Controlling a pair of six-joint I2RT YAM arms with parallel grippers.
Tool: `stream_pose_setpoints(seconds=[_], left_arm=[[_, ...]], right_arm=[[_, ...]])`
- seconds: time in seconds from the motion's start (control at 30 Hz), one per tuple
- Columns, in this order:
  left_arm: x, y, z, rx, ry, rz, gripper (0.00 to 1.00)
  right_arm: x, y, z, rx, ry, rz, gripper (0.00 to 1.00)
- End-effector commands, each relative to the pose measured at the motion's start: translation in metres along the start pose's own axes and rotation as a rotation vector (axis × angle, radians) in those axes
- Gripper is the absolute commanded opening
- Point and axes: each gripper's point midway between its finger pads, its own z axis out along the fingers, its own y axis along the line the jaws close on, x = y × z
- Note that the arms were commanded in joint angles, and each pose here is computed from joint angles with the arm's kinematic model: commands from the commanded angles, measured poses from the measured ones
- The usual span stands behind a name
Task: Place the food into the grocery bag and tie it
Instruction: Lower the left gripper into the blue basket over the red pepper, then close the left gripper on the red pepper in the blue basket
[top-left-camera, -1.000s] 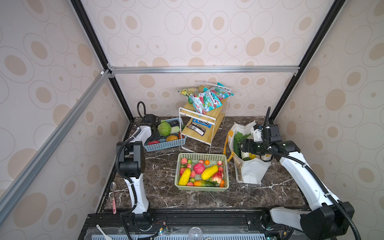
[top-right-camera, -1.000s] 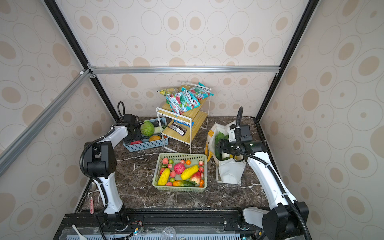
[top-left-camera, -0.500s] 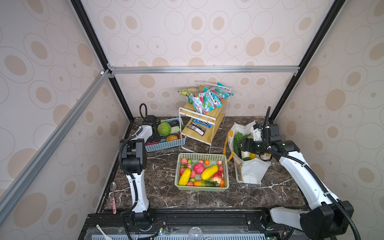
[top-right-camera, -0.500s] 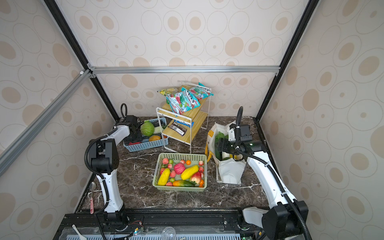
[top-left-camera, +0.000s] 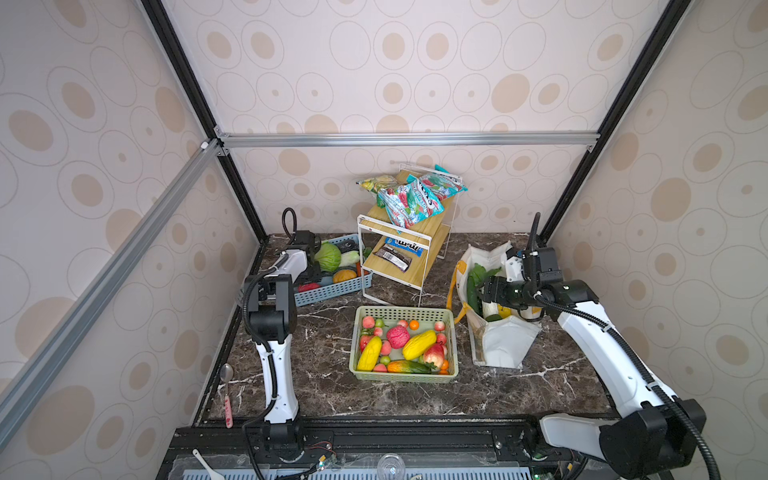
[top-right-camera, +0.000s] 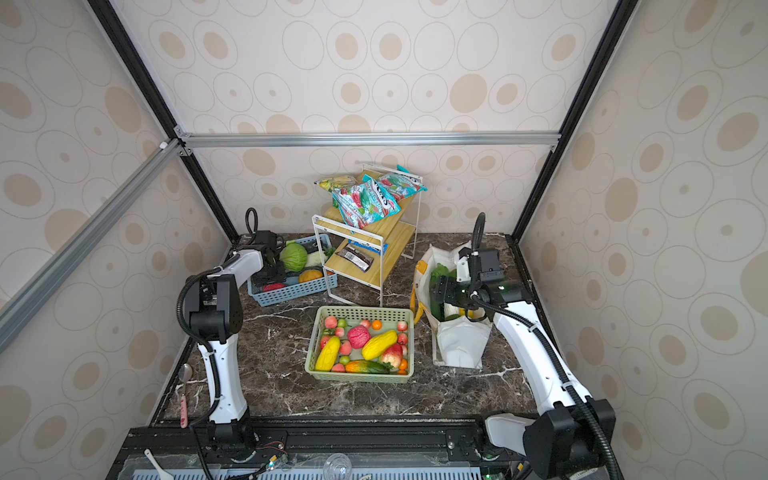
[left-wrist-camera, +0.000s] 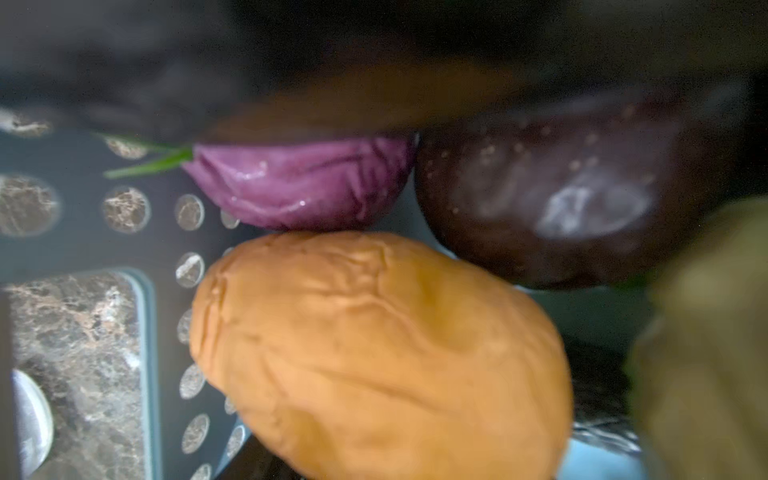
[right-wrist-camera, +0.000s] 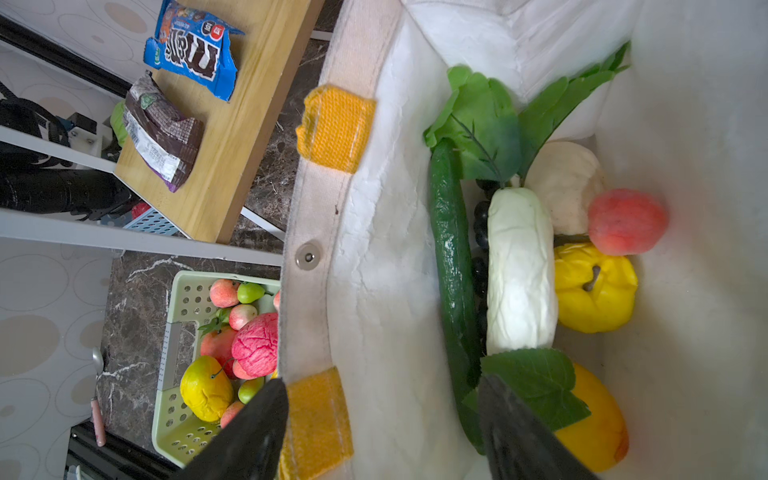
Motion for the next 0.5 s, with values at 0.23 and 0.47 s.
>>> stream_pose_setpoints(seconds=[0.23,0.47], left_arm=[[0.000,-0.002,-0.033,0.051,0.003,-0.004,0.45],[-0.010,-0.005,-0.054,0.089,-0.039,-0.015,0.44]], right_arm=[[-0.005,0.004,-0.004,-0.002,-0.011,0.001,0.75],[-0.004,0.004,-0.005,-0.002,-0.012,0.001,0.75]])
